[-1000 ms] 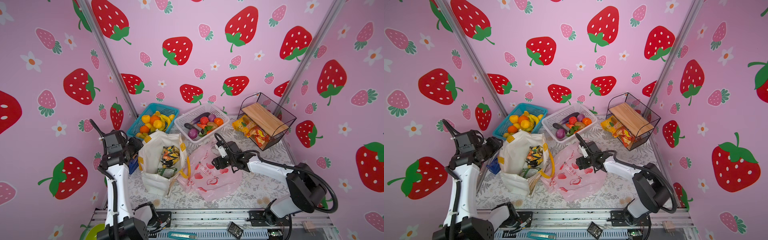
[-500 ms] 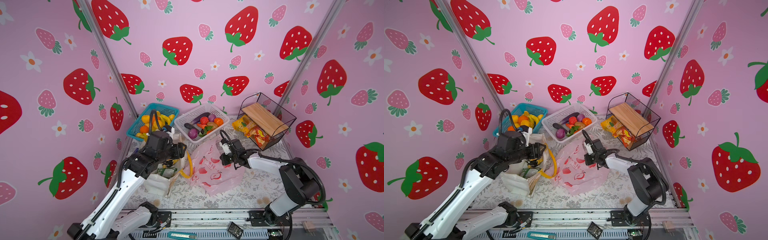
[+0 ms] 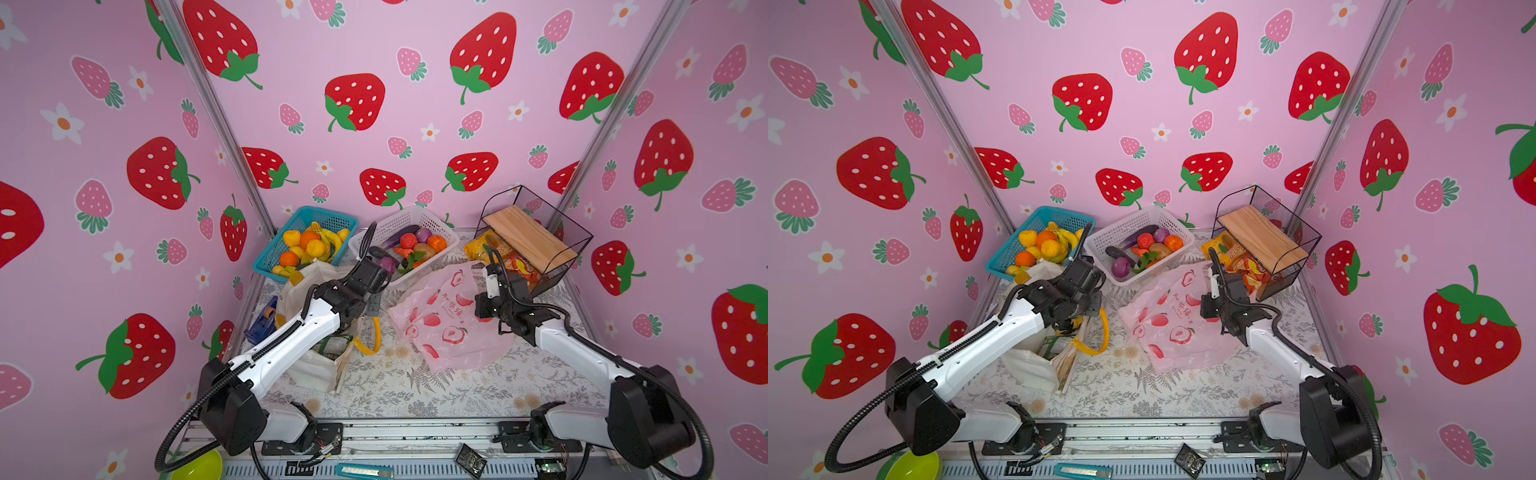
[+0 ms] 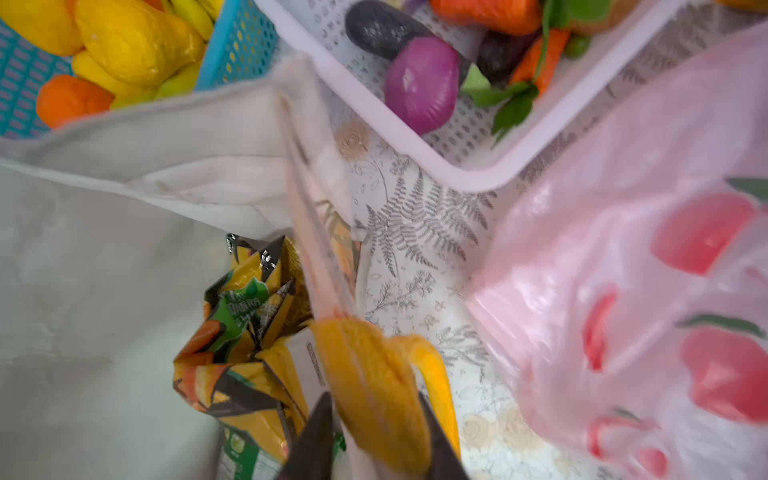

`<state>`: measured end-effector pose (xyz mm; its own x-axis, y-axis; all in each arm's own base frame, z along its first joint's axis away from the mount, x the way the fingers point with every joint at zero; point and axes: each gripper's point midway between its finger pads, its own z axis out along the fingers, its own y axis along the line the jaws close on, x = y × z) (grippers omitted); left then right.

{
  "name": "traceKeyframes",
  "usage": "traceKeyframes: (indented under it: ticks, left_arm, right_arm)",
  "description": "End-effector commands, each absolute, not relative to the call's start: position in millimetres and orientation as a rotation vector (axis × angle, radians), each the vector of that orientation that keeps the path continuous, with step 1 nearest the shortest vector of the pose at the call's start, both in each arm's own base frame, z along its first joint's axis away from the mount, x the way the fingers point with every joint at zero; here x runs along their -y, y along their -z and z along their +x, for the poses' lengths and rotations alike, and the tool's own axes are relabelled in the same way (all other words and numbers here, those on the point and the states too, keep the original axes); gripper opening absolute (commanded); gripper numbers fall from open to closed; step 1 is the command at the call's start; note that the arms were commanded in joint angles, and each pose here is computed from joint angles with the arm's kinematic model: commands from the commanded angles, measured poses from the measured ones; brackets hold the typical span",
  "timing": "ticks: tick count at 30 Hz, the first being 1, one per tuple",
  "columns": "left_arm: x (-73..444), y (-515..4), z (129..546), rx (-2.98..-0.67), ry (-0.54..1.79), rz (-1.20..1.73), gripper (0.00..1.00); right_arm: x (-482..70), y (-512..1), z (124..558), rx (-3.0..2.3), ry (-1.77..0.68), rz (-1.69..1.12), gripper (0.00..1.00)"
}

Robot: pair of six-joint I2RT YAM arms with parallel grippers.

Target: Place the mixed food into the grocery bags and tie them

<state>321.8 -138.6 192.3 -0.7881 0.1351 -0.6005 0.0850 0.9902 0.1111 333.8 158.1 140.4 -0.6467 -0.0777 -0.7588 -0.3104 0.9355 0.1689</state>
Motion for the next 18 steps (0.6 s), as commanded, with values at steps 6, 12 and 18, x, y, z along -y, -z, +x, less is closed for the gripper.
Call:
traceKeyframes:
  ticks: [6,12,18]
  left_arm:
    - [87,-216,347,-2.403,-0.234,-0.014,0.22]
    - [127,-240,335,-2.354,0.094,0.012,0.59]
    - [144,-302,320,-2.148,0.358,-0.029,0.69]
  right_arm:
    - [-139,-183,336,-2.157,-0.274,-0.218,0.00]
    - [-164,-206,325,-2.055,-0.385,-0.431,0.00]
    - [-201,-256,308,-1.906,-0.690,-0.503,0.00]
